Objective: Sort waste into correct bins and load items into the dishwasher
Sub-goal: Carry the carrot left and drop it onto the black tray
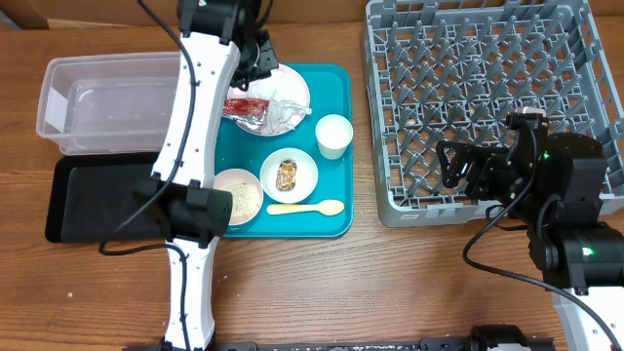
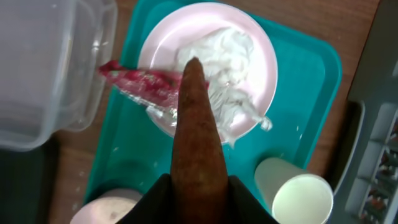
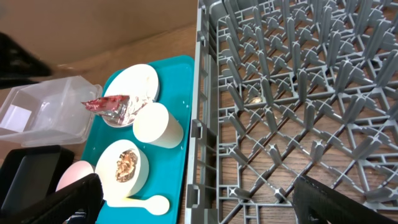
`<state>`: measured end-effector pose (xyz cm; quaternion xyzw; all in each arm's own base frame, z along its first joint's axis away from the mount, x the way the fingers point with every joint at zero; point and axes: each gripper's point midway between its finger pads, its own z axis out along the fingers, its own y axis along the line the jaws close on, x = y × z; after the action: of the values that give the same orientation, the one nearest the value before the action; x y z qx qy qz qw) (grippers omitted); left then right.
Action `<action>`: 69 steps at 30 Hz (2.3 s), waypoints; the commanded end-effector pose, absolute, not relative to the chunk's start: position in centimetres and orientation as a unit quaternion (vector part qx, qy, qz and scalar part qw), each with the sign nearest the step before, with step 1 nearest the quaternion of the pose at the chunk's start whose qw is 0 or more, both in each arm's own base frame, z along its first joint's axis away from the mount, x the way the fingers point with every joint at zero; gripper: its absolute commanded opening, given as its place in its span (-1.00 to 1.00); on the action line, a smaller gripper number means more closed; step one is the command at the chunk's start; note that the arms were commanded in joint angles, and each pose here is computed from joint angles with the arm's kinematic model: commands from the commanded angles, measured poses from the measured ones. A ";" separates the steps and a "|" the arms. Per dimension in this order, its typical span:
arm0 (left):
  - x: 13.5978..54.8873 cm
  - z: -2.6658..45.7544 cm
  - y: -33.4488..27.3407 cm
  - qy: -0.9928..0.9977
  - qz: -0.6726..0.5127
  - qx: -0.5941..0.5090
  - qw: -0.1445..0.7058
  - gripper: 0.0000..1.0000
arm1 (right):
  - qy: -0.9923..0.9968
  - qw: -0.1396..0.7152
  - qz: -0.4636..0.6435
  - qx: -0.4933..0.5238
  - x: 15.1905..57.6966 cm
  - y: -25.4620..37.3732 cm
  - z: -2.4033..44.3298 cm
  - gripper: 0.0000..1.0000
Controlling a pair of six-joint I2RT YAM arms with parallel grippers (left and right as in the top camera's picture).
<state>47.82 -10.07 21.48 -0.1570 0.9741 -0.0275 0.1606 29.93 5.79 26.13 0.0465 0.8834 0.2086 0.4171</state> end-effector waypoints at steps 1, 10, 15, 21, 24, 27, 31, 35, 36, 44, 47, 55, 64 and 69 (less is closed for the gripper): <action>47.9 24.7 -7.9 0.967 -0.008 -0.148 0.206 -0.56 | 0.874 0.435 0.212 0.042 30.2 5.8 27.7 1.00; 45.3 32.5 -7.3 0.951 -0.050 -0.115 0.283 -0.57 | 0.875 0.434 0.212 0.043 30.2 5.8 27.6 1.00; 42.3 36.7 -6.7 0.940 -0.055 -0.103 0.320 -0.69 | 0.876 0.432 0.212 0.043 30.1 5.8 27.5 1.00; 37.6 38.8 -4.0 0.937 -0.023 -0.122 0.328 -0.74 | 0.876 0.432 0.212 0.043 30.1 5.8 27.5 1.00; 35.3 38.6 -2.3 0.937 -0.007 -0.147 0.317 -0.74 | 0.875 0.433 0.211 0.043 30.1 5.8 27.6 1.00; 33.3 37.7 -0.6 0.937 0.001 -0.181 0.298 -0.74 | 0.876 0.431 0.211 0.043 30.1 5.8 27.5 1.00; 31.2 35.5 2.4 0.935 0.020 -0.239 0.260 -0.75 | 0.878 0.427 0.211 0.044 29.9 5.8 27.3 1.00; 29.4 32.2 6.0 0.927 0.043 -0.311 0.203 -0.79 | 0.878 0.427 0.211 0.044 29.9 5.8 27.3 1.00; 29.1 31.3 6.8 0.924 0.050 -0.331 0.186 -0.79 | 0.878 0.427 0.211 0.044 29.9 5.8 27.3 1.00; 27.7 22.9 11.4 0.894 0.092 -0.429 0.096 -0.75 | 0.878 0.427 0.211 0.044 29.9 5.8 27.3 1.00; 28.1 19.8 11.8 0.890 0.097 -0.436 0.089 -0.75 | 0.878 0.427 0.211 0.044 29.9 5.8 27.3 1.00; 28.0 11.9 14.0 0.850 0.130 -0.500 0.104 -0.67 | 0.878 0.426 0.211 0.044 29.9 5.8 27.3 1.00; 29.3 6.4 14.5 0.837 0.115 -0.511 0.159 -0.57 | 0.879 0.426 0.211 0.044 29.9 5.8 27.3 1.00; 28.9 5.4 14.4 0.835 0.114 -0.514 0.160 -0.07 | 0.879 0.426 0.211 0.045 29.9 5.8 27.3 1.00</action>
<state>29.44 14.03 5.36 -0.5034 0.8436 0.1047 0.1549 29.76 5.79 25.93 0.0475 0.8858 0.2082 0.4121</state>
